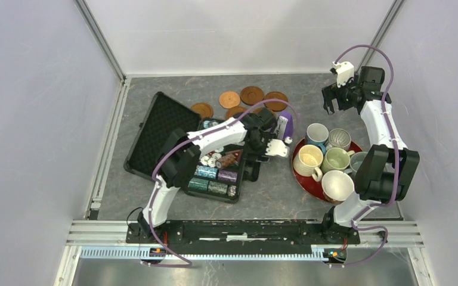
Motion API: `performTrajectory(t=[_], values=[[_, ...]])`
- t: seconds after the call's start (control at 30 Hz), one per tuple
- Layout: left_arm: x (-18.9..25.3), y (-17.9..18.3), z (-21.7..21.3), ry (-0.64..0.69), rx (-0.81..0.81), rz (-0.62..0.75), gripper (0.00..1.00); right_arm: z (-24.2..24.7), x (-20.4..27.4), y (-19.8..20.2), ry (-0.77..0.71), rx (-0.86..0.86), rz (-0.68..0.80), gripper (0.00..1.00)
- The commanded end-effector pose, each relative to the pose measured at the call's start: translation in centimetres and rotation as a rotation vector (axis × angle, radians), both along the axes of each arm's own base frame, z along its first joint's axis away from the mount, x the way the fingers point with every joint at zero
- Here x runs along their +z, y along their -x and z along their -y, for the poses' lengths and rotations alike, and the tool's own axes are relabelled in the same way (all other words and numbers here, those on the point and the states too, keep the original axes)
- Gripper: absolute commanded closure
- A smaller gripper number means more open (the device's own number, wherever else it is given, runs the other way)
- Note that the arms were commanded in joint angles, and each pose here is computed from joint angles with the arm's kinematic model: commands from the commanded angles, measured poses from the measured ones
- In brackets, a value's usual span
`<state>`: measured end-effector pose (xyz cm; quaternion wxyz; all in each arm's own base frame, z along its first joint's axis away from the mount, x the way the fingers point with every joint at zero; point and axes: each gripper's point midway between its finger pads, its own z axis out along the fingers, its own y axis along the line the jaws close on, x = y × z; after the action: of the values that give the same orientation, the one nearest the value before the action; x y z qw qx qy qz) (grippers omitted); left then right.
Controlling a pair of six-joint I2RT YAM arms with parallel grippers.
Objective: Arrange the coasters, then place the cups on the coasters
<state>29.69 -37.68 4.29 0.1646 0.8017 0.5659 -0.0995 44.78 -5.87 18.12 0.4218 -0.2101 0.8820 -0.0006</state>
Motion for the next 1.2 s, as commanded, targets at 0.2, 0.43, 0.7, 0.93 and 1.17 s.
performTrajectory(t=[0.2, 0.43, 0.7, 0.93, 1.17], values=[[-1.6, -3.0, -21.6, -0.557, 0.076, -0.031, 0.22, 0.1, 0.7, -1.1, -0.015, 0.000, 0.049, 0.02], [-1.6, -0.4, -27.0, -0.598, 0.063, -0.100, 0.16, 0.1, 0.7, -1.3, -0.015, 0.003, 0.051, 0.02], [-1.6, 2.8, -33.0, -0.653, 0.034, -0.155, 0.11, 0.0, 0.7, -1.4, -0.019, 0.011, 0.046, 0.02], [-1.2, 4.0, -35.4, -0.663, 0.035, -0.176, 0.08, -0.4, 0.4, -1.5, -0.041, 0.025, 0.038, 0.02], [2.1, 2.0, -31.6, -0.470, 0.190, -0.174, 0.06, -2.2, 1.8, -1.3, -0.086, 0.109, 0.061, 0.02]])
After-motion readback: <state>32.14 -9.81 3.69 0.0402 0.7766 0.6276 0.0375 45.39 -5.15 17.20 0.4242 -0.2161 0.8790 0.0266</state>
